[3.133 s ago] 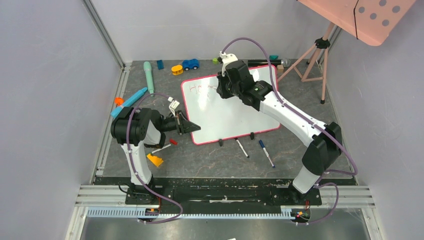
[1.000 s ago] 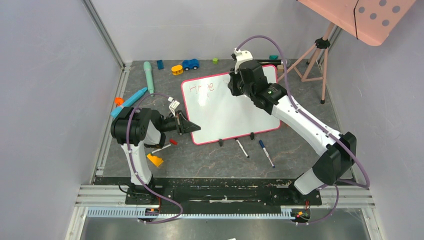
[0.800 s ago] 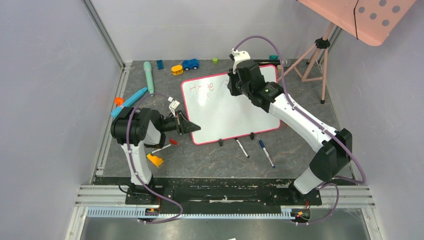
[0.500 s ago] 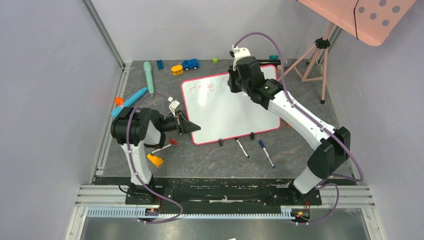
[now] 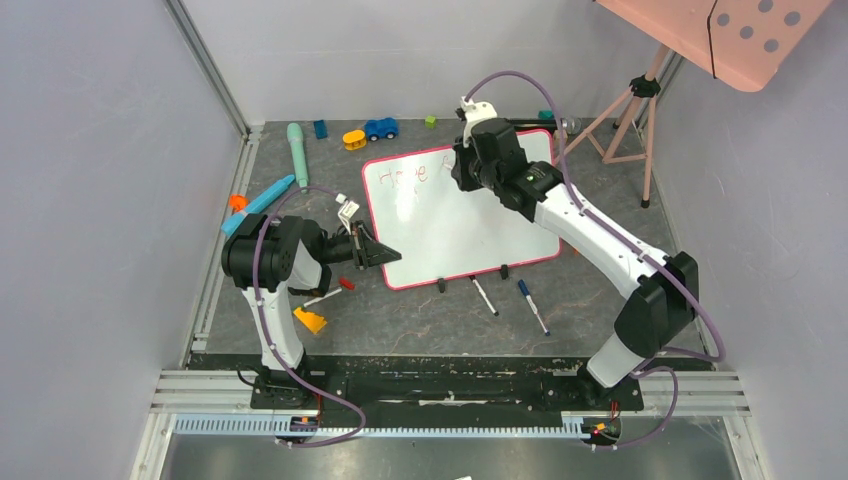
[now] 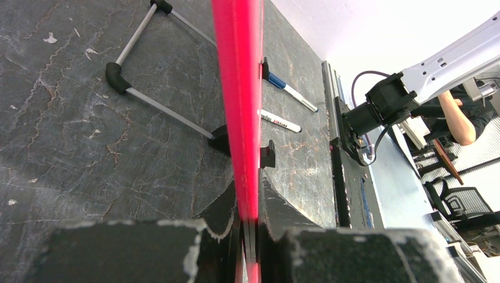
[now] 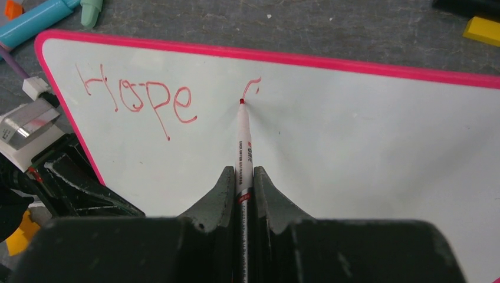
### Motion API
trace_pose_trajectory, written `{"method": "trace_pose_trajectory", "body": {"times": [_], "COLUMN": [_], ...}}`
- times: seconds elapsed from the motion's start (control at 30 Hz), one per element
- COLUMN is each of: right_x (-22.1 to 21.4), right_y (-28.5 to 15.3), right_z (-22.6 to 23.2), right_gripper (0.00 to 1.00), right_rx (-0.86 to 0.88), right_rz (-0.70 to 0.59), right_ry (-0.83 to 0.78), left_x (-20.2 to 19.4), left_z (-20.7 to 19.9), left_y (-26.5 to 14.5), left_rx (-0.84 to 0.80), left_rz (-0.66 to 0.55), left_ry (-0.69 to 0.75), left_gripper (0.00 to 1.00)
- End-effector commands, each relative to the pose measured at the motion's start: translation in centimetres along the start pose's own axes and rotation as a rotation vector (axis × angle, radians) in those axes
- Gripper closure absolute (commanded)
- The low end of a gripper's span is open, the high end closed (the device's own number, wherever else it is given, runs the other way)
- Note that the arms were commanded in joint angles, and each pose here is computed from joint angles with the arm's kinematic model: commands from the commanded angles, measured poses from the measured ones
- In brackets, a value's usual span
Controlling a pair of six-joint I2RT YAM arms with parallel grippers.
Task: Write a sentence on the whiteboard
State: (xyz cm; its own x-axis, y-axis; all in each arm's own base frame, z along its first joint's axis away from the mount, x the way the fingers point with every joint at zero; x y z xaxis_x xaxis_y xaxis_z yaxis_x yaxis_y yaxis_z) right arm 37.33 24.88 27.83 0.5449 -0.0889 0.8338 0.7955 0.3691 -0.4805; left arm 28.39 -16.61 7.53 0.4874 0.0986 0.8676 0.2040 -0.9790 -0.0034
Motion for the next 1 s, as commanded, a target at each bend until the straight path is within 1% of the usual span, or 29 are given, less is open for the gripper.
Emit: {"method": "trace_pose_trajectory", "body": {"times": [0.0, 0.2, 0.33, 0.43, 0.67, 0.97], "right_x": [-1.5, -3.7, -4.4, -3.7, -0.7, 1.4], "right_y": [-0.7, -1.7, -1.9, -2.1, -2.8, -2.2], "right_z": [-0.5, -1.4, -1.5, -1.3, 0.1, 1.2], "right_gripper": [1.0, 1.0, 1.0, 1.0, 1.0, 1.0], "right_rx": [0.011, 0.011, 0.016, 0.023, 0.076, 0.105], "right_rz": [0.025, 0.046, 0.055, 0.038, -0.035, -0.058], "right_ry": [0.019, 0.044, 0.056, 0.06, 0.052, 0.026], "left_x": [0.1, 0.0, 0.1, 0.1, 0.1, 0.1], "left_z": [-0.1, -0.2, -0.2, -0.2, -0.2, -0.2], "left_y": [0.3, 0.2, 0.2, 0.2, 0.3, 0.2], "left_rx": [-0.029, -0.03, -0.03, -0.03, -0.032, -0.034], "left_rz": [-0.001, 0.0, 0.0, 0.0, 0.0, 0.001], "left_ry": [0.159, 0.159, 0.159, 0.16, 0.16, 0.161], "left_gripper": [0.98, 0.98, 0.98, 0.98, 0.98, 0.98]}}
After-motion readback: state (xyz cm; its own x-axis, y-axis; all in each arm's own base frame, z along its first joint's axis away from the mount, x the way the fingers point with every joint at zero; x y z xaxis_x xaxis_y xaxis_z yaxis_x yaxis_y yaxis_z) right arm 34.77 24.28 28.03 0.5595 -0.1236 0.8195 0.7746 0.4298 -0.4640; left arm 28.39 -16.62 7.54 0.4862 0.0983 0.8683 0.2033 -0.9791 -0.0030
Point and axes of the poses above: each gripper's point midway between its finger pads, its own y axis out along the fingers, its own z axis along the line the jaws close on, x = y × z, the point moved 4 cm from there along -y, back along the fingers, and after that the axes turned 11 degrees about y, right-handed, at the moved point
